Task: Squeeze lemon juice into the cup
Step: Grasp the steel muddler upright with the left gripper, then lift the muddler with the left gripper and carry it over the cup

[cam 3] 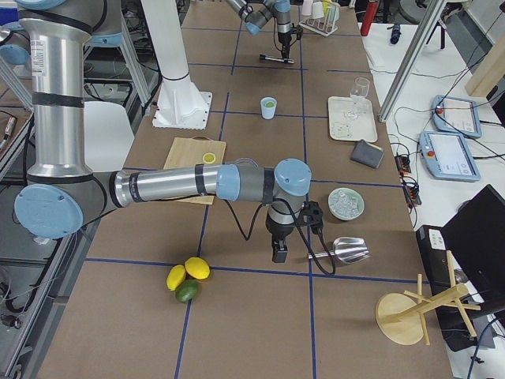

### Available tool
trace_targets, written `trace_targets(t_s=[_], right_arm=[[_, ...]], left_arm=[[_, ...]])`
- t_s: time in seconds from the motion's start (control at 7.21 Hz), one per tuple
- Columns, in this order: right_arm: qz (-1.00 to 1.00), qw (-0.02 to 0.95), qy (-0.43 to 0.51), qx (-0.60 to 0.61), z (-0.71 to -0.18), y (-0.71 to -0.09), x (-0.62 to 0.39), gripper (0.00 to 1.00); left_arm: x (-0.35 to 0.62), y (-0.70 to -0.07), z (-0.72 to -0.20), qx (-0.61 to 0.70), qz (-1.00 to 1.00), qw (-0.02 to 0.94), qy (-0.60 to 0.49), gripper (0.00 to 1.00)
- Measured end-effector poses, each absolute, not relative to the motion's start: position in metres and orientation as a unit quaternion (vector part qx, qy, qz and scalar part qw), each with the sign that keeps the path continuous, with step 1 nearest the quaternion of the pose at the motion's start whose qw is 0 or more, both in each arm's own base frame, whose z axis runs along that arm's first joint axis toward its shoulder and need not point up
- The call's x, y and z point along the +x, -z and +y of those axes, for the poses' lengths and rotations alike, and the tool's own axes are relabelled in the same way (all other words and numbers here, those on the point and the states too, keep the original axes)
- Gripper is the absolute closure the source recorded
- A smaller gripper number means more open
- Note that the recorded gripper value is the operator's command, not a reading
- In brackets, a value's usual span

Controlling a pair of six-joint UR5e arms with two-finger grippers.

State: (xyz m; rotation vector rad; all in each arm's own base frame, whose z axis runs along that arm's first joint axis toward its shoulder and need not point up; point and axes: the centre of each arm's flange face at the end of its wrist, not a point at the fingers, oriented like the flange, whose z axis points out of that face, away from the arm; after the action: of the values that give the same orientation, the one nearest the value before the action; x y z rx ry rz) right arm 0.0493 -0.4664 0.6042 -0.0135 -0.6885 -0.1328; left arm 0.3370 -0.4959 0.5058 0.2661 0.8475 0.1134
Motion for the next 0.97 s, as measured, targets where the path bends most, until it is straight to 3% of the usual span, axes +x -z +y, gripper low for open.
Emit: trace_targets(t_s=[0.42,0.97], right_arm=[[-0.337,0.939,0.065,-0.006,-0.467,-0.604,0.049,0.00],[-0.337,0.939,0.065,-0.010,-0.466,-0.608,0.049,0.00]], left_arm=[[0.329,-0.472,-0.494,0.157,0.427,0.889,-0.060,1.00],[0.323,-0.344,-0.518,0.329,0.448,0.816,-0.156,1.00]])
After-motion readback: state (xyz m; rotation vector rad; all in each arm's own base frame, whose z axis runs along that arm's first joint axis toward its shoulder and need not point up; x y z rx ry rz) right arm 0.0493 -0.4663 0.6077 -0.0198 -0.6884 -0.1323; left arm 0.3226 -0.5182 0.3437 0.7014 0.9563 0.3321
